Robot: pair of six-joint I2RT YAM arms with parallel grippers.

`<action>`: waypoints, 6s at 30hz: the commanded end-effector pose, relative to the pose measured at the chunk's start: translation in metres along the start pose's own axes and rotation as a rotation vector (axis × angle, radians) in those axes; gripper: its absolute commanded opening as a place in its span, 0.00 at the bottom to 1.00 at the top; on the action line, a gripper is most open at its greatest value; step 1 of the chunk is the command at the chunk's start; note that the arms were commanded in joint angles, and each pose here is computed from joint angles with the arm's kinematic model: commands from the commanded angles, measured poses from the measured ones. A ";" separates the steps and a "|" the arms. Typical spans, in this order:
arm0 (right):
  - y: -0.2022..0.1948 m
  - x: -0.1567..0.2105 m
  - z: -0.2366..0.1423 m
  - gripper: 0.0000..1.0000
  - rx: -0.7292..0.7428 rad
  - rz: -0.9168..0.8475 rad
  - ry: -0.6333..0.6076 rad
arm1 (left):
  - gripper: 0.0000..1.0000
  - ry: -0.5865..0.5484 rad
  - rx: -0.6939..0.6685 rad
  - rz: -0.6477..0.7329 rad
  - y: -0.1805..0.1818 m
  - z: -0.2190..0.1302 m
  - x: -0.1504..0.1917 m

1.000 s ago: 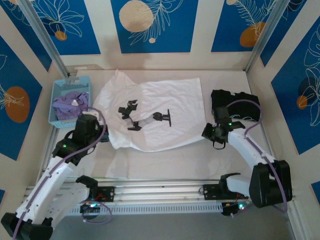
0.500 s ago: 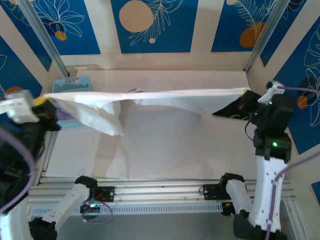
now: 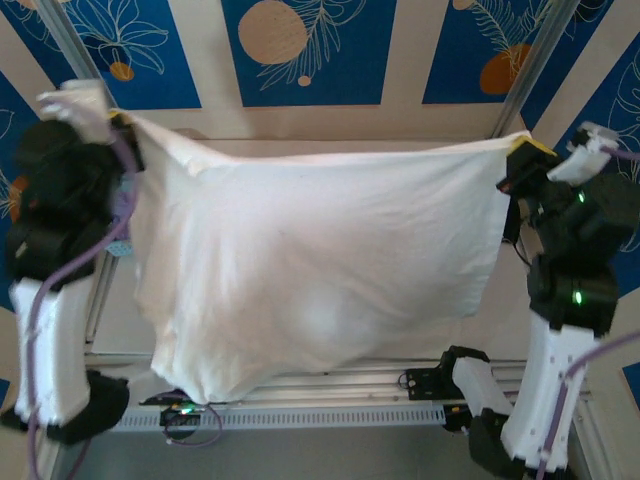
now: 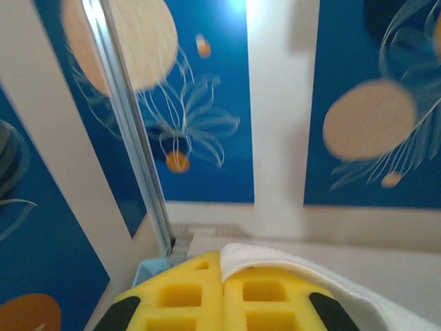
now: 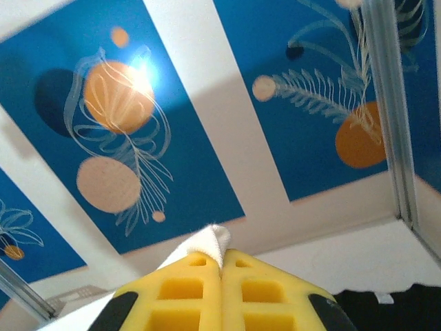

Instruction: Fold the inside-out t-shirt

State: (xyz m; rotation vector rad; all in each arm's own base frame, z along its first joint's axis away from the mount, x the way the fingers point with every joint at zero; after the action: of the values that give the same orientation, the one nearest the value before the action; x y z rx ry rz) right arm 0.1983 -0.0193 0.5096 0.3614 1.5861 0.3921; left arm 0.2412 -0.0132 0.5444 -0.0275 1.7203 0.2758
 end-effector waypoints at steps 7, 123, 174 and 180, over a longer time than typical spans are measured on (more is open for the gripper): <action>-0.028 0.031 0.121 0.00 -0.021 -0.036 0.164 | 0.00 0.043 -0.082 0.014 0.005 0.078 0.000; -0.166 0.352 0.067 0.62 0.602 0.252 1.130 | 0.71 1.017 0.227 -0.460 -0.099 -0.014 0.419; -0.170 0.356 0.059 0.02 0.585 0.323 1.165 | 0.00 1.092 0.227 -0.283 -0.105 -0.075 0.423; -0.163 0.337 0.080 0.01 0.528 0.321 1.100 | 0.00 0.992 0.280 -0.445 -0.096 -0.049 0.388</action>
State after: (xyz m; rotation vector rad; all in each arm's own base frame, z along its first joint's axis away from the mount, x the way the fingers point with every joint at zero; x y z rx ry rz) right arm 0.2462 -0.0072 0.1145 0.9576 2.7967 0.3736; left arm 0.1338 -0.0657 0.1401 -0.4267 2.6799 -0.3336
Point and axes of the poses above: each hand's point on the last joint's axis, 136 mm out from that joint toward the fingers, its own z axis out along the fingers, its own y axis along the line the jaws close on, x = y × z, the point moved 7 cm from there along -z, back along the fingers, and after that the axes turned 4 degrees about z, right-handed, at the moved point
